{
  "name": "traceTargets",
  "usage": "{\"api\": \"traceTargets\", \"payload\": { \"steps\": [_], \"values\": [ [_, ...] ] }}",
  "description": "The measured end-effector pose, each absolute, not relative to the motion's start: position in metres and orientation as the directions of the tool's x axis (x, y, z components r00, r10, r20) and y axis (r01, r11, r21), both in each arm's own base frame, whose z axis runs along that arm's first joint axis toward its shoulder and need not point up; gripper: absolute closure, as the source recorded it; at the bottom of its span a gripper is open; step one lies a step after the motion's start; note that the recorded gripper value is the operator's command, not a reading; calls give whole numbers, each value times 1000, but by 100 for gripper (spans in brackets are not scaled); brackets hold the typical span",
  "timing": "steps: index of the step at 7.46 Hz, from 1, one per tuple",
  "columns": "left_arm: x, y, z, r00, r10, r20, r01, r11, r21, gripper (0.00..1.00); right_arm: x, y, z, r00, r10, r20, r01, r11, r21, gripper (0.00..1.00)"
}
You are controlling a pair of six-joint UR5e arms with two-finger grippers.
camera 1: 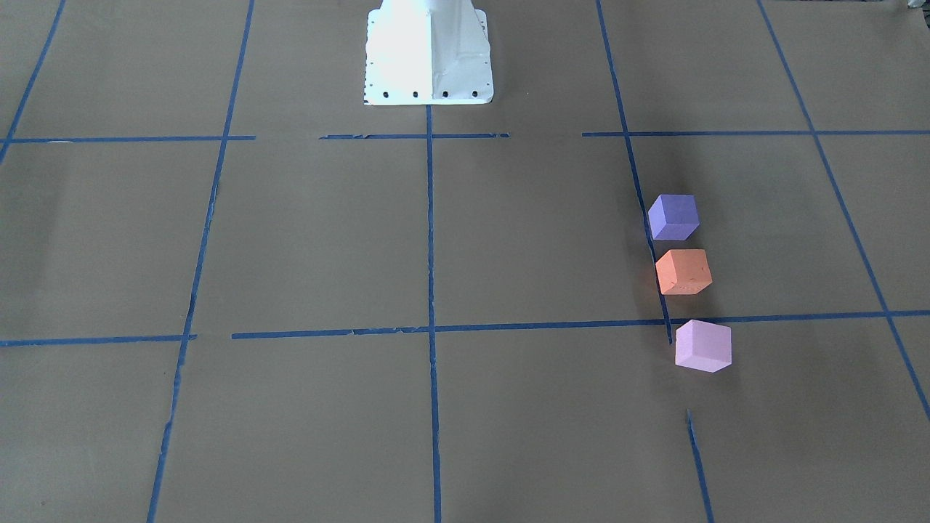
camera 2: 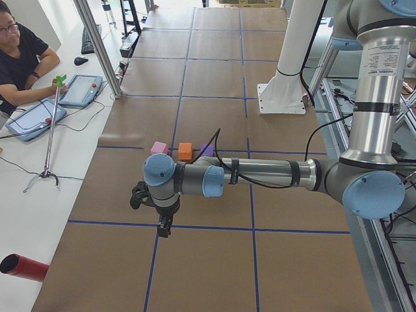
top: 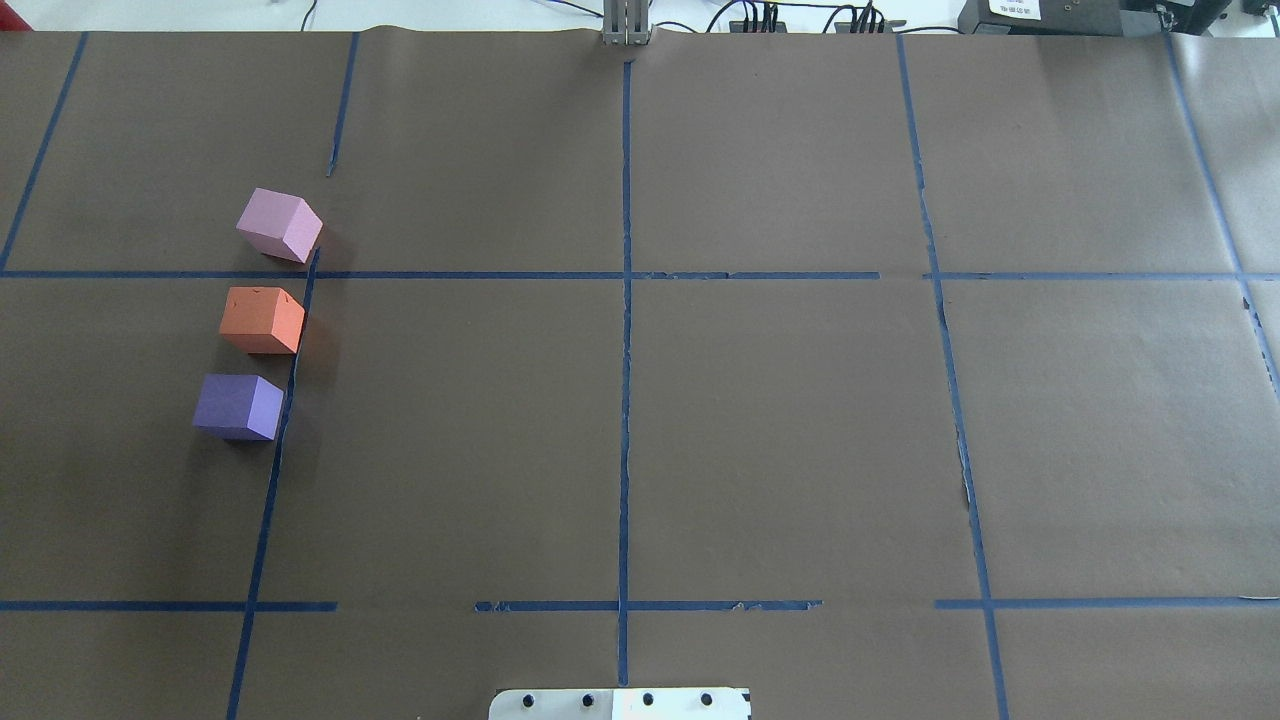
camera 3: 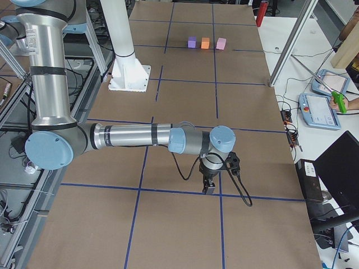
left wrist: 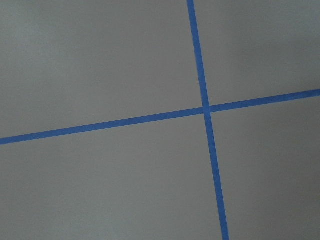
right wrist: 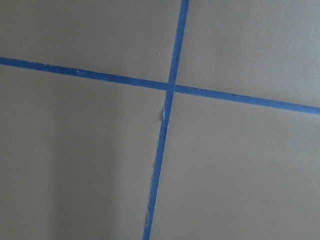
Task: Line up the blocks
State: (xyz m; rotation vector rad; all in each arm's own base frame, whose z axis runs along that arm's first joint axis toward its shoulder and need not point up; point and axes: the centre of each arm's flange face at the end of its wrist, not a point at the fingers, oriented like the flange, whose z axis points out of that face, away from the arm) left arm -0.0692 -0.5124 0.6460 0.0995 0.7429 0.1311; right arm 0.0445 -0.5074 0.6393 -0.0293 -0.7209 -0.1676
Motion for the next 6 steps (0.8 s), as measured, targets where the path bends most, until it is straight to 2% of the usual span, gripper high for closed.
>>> {"api": "traceTargets", "payload": {
  "steps": [6],
  "values": [
    [-70, -511, 646, 721, 150, -676, -80, 988, 134, 0, 44, -507, 640, 738, -142, 659, 163, 986, 31, 0]
  ]
}}
